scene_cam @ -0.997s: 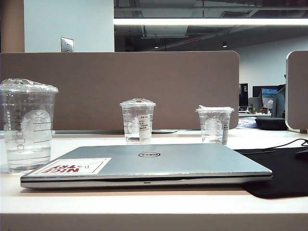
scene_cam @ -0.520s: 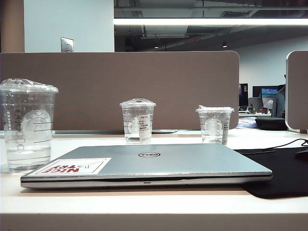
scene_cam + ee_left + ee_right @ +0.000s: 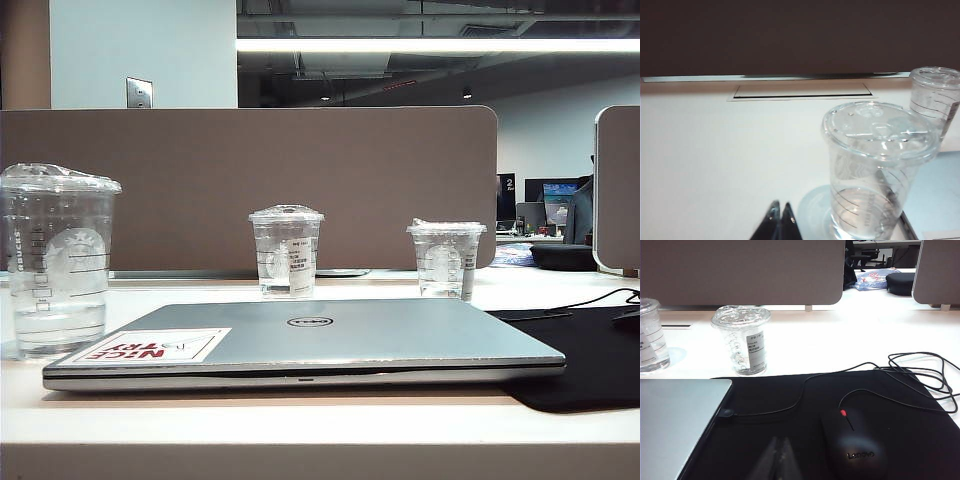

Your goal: Pick up the coffee cup on the left and place it on the left side of the laptop.

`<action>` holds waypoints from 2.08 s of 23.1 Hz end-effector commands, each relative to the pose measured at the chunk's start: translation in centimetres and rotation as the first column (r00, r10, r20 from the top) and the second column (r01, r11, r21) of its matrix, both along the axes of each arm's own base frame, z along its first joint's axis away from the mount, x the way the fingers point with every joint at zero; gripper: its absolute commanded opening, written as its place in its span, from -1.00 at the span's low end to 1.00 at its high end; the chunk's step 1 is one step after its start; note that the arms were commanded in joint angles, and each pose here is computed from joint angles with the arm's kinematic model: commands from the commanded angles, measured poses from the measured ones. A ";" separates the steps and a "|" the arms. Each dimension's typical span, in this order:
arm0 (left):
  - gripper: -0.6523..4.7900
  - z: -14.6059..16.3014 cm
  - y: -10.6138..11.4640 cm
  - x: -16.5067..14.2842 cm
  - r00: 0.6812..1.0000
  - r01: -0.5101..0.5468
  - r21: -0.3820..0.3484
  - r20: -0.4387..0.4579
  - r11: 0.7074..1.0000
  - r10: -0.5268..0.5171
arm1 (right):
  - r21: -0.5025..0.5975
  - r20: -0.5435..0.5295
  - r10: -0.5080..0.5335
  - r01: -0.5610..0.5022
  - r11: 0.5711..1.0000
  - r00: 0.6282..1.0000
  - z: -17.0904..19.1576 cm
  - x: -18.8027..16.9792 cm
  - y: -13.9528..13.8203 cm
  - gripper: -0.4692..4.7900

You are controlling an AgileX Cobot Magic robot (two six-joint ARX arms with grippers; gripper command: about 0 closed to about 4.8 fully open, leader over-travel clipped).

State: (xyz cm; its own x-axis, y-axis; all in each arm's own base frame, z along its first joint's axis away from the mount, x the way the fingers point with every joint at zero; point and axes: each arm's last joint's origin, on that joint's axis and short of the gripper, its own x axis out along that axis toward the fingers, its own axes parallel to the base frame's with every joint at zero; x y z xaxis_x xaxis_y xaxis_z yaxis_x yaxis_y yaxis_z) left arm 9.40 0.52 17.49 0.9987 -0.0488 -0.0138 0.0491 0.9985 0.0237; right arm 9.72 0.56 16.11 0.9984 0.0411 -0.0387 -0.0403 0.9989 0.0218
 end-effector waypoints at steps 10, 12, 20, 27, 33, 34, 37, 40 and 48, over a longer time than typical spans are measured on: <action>-0.78 0.2 0.1 0.0 0.999 -0.034 0.001 0.015 0.999 0.034 | 0.004 0.015 -0.029 0.029 1.000 0.999 0.0 0.0 -0.3 -0.84; -0.78 0.2 0.1 0.0 0.999 -0.034 0.001 0.014 0.999 0.034 | 0.004 0.015 -0.053 0.053 0.999 0.999 0.0 0.0 -0.5 -0.84; -0.78 0.2 0.1 0.0 0.999 -0.034 -0.043 0.013 0.999 0.034 | 0.004 0.015 -0.086 0.086 0.996 0.996 0.0 0.0 -0.8 -0.84; -0.78 0.2 0.1 0.0 0.999 -0.034 -0.043 0.013 0.999 0.034 | 0.004 0.015 -0.087 0.087 0.996 0.996 0.0 0.0 -0.8 -0.84; -0.78 0.2 0.1 0.0 0.999 -0.034 -0.043 0.013 0.999 0.034 | 0.004 0.015 -0.087 0.087 0.996 0.996 0.0 0.0 -0.8 -0.84; -0.78 0.2 0.1 0.0 0.999 -0.034 -0.042 0.013 0.999 0.034 | 0.004 0.015 -0.087 0.087 0.996 0.996 0.0 0.0 -0.8 -0.84; -0.78 0.2 0.1 0.0 0.999 -0.034 -0.043 0.013 0.999 0.034 | 0.004 0.015 -0.087 0.087 0.996 0.996 0.0 0.0 -0.8 -0.84; -0.78 0.2 0.1 0.0 0.999 -0.034 -0.043 0.013 0.999 0.034 | 0.004 0.015 -0.087 0.087 0.996 0.996 0.0 0.0 -0.8 -0.84; -0.78 0.1 0.1 0.0 0.999 -0.034 -0.032 0.009 0.999 0.034 | 0.004 0.015 -0.087 0.087 0.996 0.996 0.0 0.0 -0.8 -0.84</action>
